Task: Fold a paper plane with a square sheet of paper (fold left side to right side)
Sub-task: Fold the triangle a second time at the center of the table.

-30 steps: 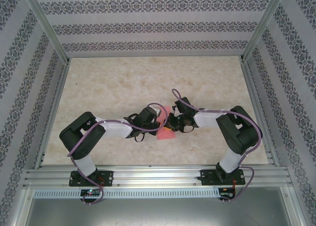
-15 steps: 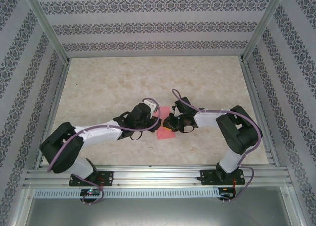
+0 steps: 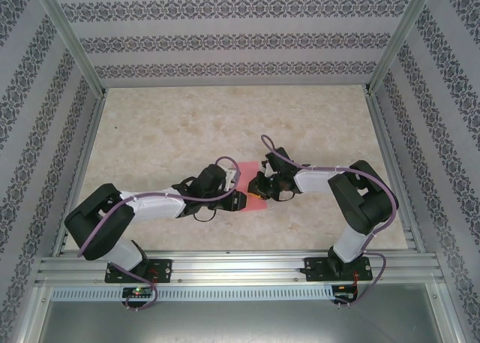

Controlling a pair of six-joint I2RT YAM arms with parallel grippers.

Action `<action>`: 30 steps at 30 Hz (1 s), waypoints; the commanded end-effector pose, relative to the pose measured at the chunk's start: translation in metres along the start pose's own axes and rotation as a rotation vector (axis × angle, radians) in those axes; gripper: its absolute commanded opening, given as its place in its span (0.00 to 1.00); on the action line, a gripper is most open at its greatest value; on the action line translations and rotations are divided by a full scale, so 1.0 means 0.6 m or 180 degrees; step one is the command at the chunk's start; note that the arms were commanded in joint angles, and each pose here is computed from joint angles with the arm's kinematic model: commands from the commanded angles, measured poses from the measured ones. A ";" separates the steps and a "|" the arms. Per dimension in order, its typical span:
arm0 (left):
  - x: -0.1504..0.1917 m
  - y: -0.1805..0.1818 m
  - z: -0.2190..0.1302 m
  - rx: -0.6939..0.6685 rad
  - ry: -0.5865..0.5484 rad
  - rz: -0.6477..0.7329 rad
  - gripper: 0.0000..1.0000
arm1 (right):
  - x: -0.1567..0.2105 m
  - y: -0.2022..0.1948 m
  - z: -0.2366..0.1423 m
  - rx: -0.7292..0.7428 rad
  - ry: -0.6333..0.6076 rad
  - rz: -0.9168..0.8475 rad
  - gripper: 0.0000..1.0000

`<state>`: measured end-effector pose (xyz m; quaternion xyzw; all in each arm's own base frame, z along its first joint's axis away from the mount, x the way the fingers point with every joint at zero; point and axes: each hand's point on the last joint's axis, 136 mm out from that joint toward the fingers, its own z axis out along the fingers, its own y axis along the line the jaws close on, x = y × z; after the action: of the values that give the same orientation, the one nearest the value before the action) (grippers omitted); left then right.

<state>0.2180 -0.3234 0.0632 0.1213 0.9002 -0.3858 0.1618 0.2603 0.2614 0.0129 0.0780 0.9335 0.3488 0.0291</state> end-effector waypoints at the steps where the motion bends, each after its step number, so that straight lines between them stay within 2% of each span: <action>1: -0.017 -0.023 0.012 0.0208 0.0011 -0.0107 0.30 | 0.019 -0.049 0.015 0.0341 0.0105 0.0089 0.16; 11: -0.003 0.003 0.041 0.0047 0.0190 -0.0215 0.28 | 0.020 -0.051 0.014 0.0360 0.0111 0.0077 0.16; 30: 0.055 0.068 0.042 -0.0401 0.0505 -0.0374 0.27 | 0.018 -0.048 0.013 0.0354 0.0120 0.0062 0.16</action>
<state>0.2135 -0.3265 0.0244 0.0991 0.9224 -0.3604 0.0971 0.2602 0.2614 0.0128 0.0766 0.9342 0.3473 0.0276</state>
